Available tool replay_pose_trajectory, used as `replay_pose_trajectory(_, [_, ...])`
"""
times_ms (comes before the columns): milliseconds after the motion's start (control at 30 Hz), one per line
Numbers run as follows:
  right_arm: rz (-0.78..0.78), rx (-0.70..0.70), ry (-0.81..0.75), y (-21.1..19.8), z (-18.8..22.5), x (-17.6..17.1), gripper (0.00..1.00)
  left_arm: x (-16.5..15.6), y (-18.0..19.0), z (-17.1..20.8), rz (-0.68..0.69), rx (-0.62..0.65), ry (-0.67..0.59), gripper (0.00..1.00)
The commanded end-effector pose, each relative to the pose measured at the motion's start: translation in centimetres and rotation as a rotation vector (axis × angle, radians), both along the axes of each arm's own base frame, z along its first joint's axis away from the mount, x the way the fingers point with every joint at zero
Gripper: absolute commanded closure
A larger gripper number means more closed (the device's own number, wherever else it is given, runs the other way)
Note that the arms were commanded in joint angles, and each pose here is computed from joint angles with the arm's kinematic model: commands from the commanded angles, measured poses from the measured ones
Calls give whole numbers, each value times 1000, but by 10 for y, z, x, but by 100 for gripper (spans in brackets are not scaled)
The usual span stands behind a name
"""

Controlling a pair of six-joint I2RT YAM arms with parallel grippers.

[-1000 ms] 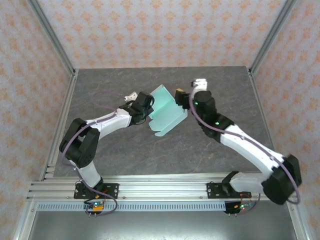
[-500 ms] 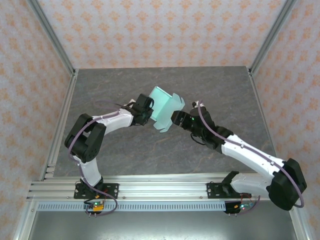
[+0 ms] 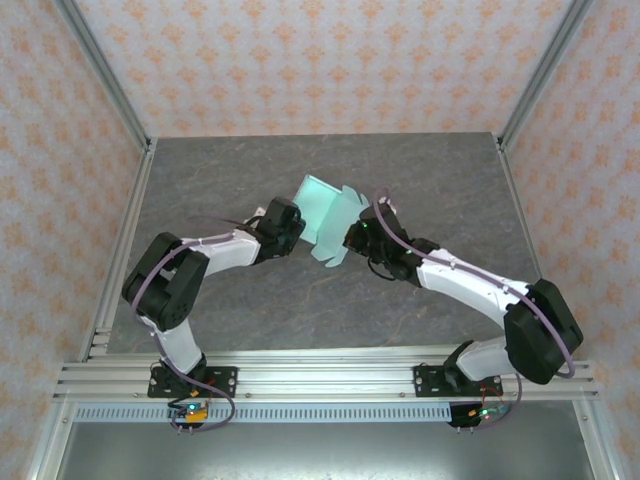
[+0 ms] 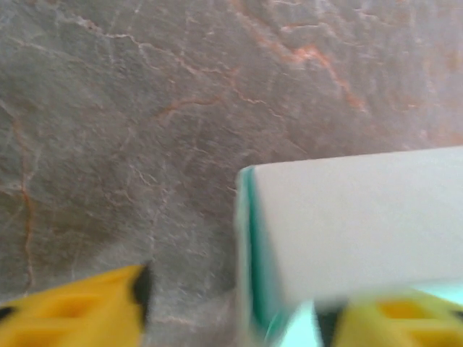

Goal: Fold the paper box

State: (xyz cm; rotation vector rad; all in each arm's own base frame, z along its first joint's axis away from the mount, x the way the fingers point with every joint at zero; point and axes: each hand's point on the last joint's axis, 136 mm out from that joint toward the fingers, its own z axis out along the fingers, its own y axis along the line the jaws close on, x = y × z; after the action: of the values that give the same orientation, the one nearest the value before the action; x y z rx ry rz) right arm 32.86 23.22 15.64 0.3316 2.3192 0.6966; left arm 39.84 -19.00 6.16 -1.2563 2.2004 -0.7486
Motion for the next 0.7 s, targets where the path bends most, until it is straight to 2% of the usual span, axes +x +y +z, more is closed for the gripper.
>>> replay_pose_trajectory(0, [101, -212, -172, -24, 33, 17, 100, -2, -1, 42, -61, -18, -128, 0])
replay_pose_trajectory(133, [436, -457, -304, -26, 46, 9, 100, -27, 16, 76, -159, 77, -203, 0])
replay_pose_trajectory(233, [704, -632, -351, -28, 42, -2, 100, -37, 33, 113, -265, 194, -321, 0])
replay_pose_trajectory(333, [792, -732, -350, -39, 38, 1, 100, -42, 45, 148, -389, 280, -442, 0])
replay_pose_trajectory(467, [887, -794, -472, -39, 37, 7, 100, -46, 24, 166, -655, 365, -516, 0])
replay_pose_trajectory(567, [1025, -792, -538, -35, 36, 1, 100, -54, -4, 154, -846, 299, -494, 0])
replay_pose_trajectory(667, [1161, -769, -564, -31, 33, -11, 100, -64, -12, 137, -949, 277, -456, 0])
